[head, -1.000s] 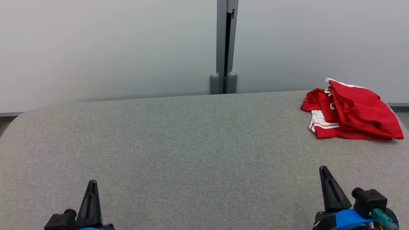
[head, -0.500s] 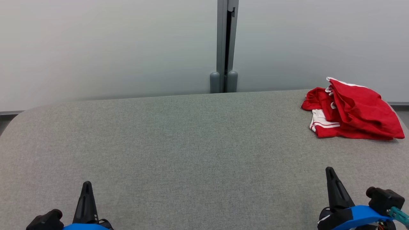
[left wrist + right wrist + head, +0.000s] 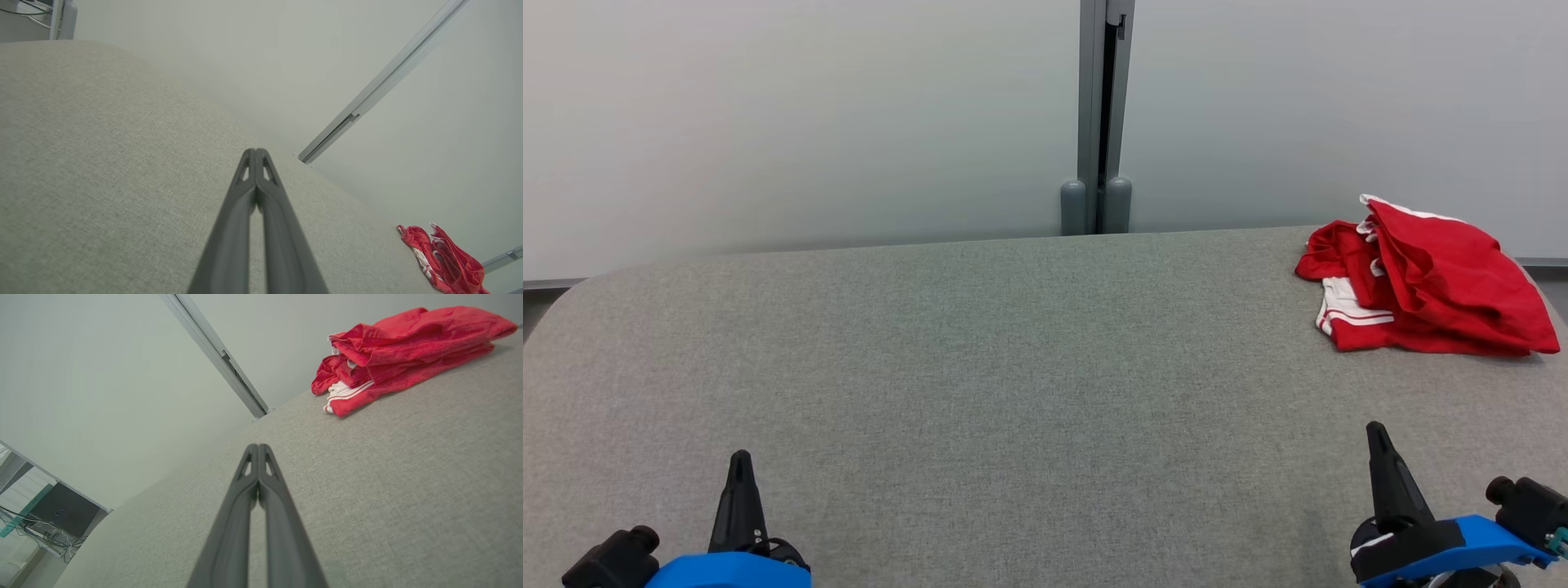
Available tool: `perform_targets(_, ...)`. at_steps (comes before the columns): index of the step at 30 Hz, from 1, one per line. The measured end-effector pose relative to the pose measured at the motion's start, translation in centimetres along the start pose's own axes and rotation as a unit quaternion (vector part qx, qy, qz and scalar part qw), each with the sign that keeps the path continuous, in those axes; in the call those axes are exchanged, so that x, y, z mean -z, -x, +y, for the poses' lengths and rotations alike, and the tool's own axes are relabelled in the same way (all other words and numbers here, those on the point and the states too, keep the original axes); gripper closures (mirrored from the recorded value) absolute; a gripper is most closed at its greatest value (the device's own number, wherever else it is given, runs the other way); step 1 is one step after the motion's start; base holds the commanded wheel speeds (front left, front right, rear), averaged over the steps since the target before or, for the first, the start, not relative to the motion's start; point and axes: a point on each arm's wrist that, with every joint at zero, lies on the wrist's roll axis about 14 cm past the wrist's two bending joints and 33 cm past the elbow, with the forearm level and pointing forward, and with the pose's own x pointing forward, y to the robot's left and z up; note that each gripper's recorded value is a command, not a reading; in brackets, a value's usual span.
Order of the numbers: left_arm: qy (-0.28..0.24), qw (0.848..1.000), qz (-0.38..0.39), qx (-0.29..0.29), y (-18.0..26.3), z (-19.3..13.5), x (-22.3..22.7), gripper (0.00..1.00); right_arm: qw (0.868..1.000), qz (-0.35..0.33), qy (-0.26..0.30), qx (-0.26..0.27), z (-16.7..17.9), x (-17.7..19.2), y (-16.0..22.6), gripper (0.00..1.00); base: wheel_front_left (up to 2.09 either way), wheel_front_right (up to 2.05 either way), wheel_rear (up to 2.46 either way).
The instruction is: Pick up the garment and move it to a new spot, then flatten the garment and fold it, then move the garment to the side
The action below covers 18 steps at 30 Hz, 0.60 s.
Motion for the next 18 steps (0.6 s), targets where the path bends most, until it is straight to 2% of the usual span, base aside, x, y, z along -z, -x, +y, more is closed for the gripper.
perform_targets(18, 0.124, 0.992, 0.002, -0.002, -0.85, -0.38, -0.55, 1.0, 0.992, 0.004, -0.125, 0.008, -0.06, -0.35, -0.55, 1.0, 0.0, 0.0, 0.0)
